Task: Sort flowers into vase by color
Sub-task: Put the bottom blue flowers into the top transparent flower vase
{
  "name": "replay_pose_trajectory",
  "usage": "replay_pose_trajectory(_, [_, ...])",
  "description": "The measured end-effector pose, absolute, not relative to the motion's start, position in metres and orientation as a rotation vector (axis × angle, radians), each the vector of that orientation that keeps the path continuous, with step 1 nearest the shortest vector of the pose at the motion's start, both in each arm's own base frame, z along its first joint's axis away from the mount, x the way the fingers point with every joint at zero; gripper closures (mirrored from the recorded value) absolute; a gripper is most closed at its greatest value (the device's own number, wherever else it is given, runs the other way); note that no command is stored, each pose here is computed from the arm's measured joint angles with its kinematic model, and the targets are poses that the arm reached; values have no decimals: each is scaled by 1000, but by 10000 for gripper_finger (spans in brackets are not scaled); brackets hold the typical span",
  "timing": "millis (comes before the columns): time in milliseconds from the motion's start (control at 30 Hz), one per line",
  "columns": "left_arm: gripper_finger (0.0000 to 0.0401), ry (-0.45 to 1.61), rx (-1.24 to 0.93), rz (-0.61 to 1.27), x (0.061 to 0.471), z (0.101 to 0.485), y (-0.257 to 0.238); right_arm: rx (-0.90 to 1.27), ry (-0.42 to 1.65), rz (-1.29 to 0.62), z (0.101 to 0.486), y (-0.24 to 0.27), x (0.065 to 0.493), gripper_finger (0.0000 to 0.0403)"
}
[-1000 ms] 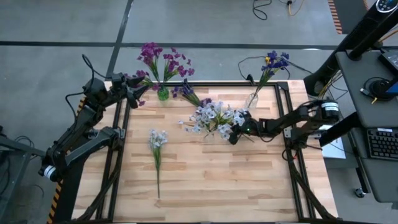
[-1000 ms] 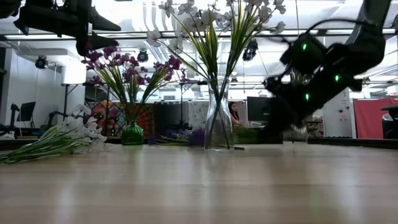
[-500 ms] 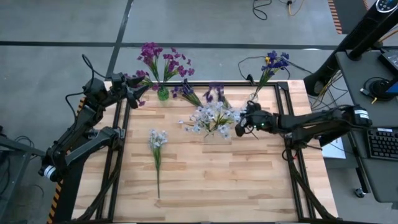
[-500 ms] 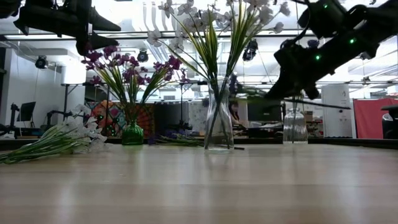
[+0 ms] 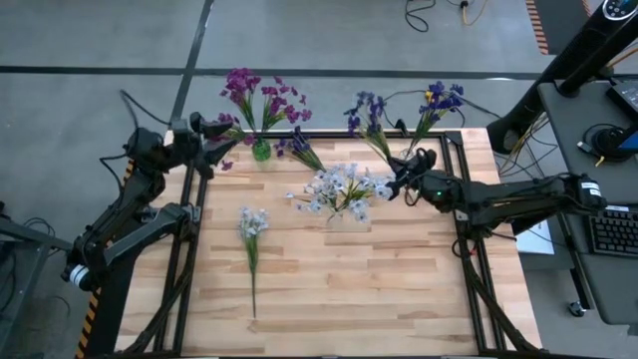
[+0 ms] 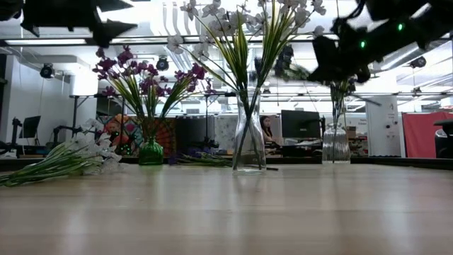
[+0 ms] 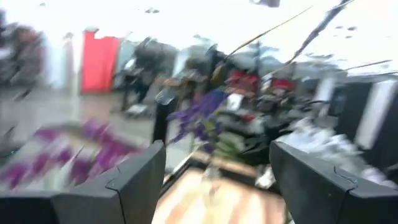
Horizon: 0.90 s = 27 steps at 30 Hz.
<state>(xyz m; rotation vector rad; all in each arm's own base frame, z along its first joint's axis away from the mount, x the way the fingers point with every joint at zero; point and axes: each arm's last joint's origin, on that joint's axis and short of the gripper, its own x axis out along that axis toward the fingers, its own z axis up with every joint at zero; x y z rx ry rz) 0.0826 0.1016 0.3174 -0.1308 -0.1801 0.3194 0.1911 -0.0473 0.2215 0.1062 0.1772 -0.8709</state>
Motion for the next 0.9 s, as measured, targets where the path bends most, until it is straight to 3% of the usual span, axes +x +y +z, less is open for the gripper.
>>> replay_pose_trajectory(167, [131, -303, -48, 249, 81, 335, 93, 6, 108, -858, 260, -47, 188, 390])
replay_pose_trajectory(600, [131, -395, 101, 64, 86, 389, 62, -217, -44, -847, 373, -42, 179, 390])
replay_pose_trajectory(900, [131, -329, 84, 7, 146, 388, 69, -206, -251, -520, 424, -32, 182, 390])
